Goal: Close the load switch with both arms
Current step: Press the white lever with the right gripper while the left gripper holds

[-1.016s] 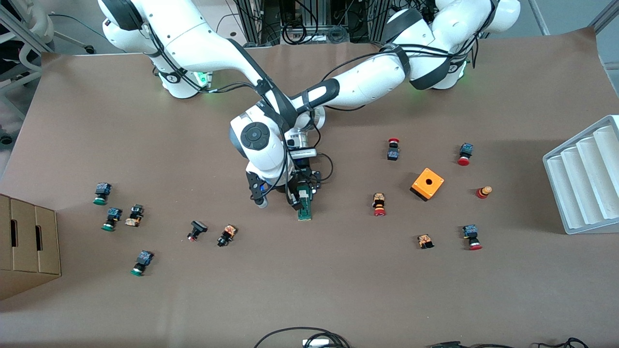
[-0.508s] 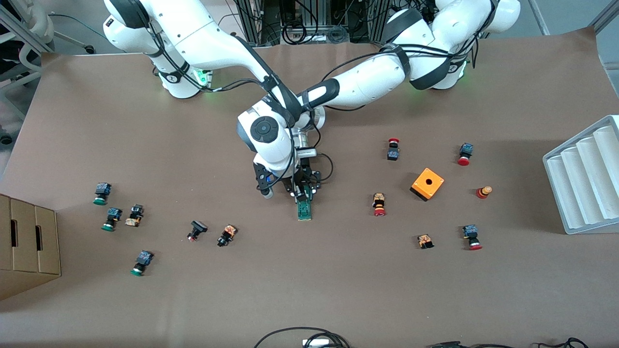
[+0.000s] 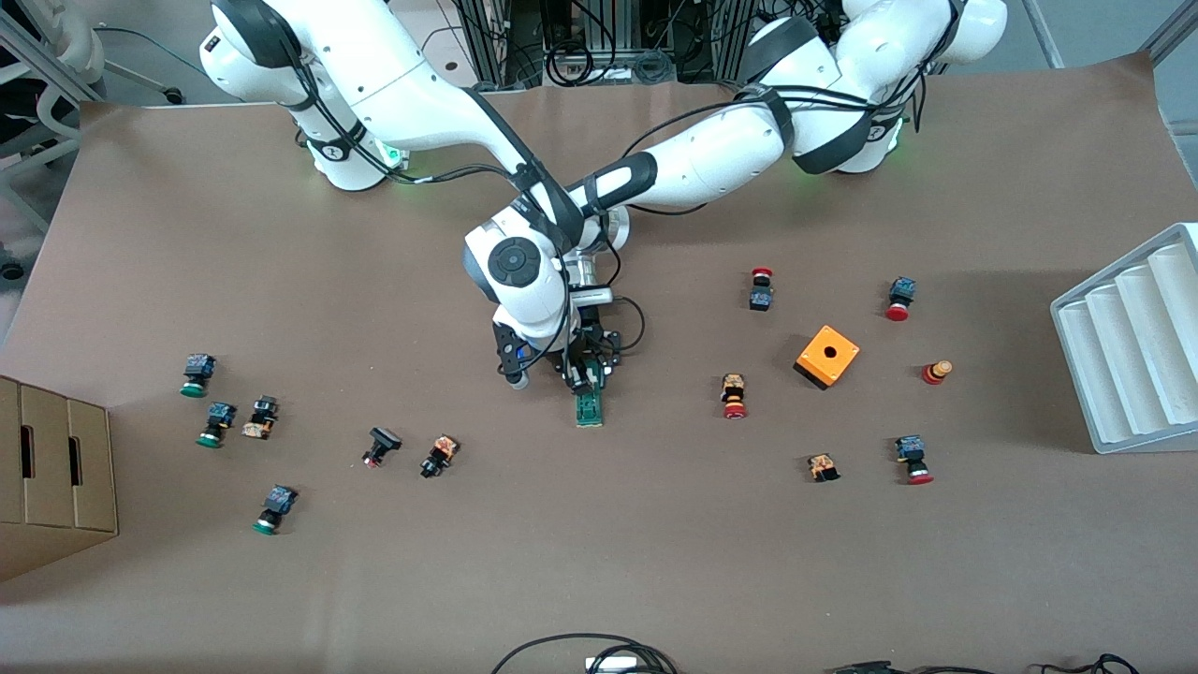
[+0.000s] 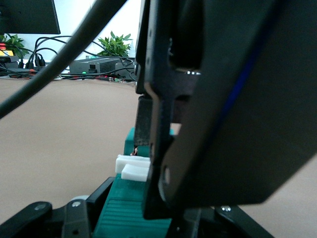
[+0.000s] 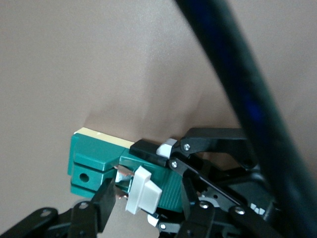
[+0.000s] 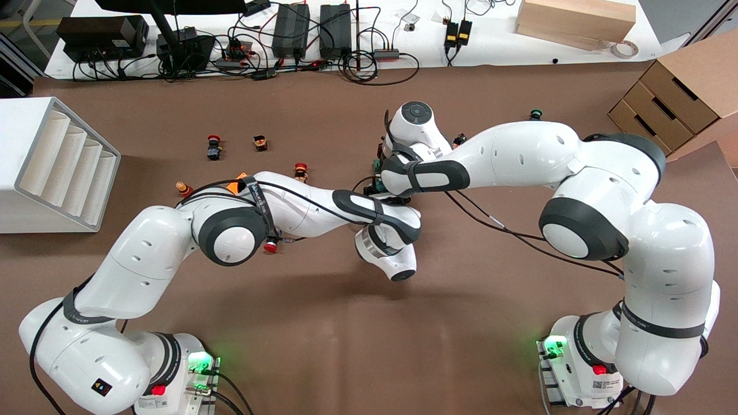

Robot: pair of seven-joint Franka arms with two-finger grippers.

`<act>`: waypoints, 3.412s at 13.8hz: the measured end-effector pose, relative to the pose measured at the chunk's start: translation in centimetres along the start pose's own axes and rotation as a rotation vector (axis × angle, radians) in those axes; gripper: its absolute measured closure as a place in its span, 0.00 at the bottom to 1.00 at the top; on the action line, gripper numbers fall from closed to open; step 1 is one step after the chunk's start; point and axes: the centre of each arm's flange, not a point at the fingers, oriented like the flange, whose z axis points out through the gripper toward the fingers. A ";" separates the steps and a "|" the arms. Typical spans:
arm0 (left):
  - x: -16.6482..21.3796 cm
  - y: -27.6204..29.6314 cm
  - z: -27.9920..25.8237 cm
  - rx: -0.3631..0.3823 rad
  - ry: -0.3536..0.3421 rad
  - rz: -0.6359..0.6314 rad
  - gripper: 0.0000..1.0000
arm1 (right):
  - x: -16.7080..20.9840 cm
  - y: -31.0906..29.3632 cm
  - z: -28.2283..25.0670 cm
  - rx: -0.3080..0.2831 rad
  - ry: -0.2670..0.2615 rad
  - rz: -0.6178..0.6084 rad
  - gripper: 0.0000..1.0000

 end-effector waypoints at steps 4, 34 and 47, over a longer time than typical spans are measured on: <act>0.0 0.0 0.0 -0.001 0.000 0.000 0.46 | -0.3 -0.4 -0.1 0.009 -0.008 0.006 0.42; -0.2 0.0 -0.1 -0.001 -0.001 0.007 0.44 | -1.1 -0.4 -0.1 0.007 -0.019 0.025 0.71; -0.2 0.0 -0.1 -0.001 -0.001 0.009 0.44 | -1.0 -1.8 -1.8 0.015 -0.038 0.051 0.71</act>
